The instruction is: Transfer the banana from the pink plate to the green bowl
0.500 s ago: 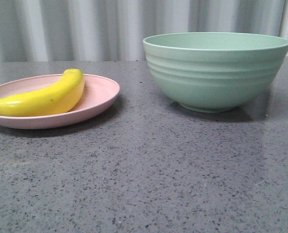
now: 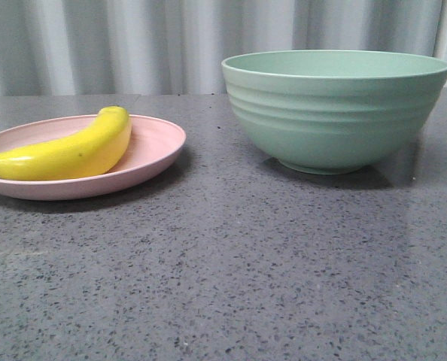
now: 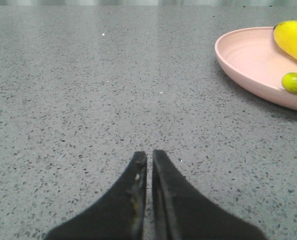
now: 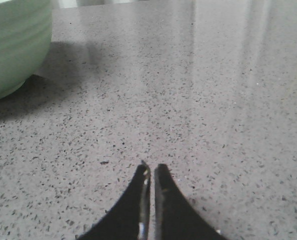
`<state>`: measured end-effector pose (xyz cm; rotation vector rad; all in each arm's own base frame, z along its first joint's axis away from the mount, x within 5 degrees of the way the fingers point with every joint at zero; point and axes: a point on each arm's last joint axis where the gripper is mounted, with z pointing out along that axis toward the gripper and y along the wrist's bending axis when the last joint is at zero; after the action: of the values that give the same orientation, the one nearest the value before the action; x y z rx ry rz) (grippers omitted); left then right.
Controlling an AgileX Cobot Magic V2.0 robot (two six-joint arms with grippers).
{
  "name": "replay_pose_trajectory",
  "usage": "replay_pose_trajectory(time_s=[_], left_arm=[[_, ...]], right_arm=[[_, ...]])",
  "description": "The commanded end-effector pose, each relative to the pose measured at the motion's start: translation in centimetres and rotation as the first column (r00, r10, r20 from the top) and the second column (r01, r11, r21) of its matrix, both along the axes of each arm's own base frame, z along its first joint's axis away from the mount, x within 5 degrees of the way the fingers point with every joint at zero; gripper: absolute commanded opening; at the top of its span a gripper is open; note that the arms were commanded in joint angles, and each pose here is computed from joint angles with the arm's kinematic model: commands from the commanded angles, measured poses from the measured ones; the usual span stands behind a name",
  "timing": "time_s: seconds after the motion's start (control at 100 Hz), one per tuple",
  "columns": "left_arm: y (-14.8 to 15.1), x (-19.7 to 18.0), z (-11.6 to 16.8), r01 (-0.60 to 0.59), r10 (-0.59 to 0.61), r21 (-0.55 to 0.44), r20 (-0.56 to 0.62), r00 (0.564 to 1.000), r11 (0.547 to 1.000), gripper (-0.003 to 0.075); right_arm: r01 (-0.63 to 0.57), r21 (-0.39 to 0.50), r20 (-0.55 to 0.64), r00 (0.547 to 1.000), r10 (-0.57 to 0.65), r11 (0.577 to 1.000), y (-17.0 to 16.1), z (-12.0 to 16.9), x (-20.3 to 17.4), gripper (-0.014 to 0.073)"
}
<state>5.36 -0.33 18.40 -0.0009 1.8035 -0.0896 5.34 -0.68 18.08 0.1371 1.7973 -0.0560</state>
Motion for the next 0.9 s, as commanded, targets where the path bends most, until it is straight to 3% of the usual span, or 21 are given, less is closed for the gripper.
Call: replay_pose_trajectory(time_s=[0.0, 0.48, 0.89], left_arm=[[-0.01, -0.05, -0.36, -0.003, 0.003, -0.018, 0.043, 0.999, 1.000, -0.0019], [0.03, -0.02, -0.19, -0.003, 0.003, 0.000, 0.063, 0.998, 1.000, -0.0019], [0.07, 0.09, 0.60, -0.005, 0.000, 0.033, 0.152, 0.988, 0.999, -0.0019]], right_arm=[[0.003, -0.024, 0.018, 1.000, -0.002, 1.000, -0.05, -0.53, -0.01, -0.0074], [0.003, -0.024, 0.018, 1.000, -0.002, 1.000, -0.05, -0.53, -0.01, -0.0074], [0.002, -0.026, 0.044, 0.999, 0.000, 1.000, -0.04, -0.29, 0.03, -0.0074]])
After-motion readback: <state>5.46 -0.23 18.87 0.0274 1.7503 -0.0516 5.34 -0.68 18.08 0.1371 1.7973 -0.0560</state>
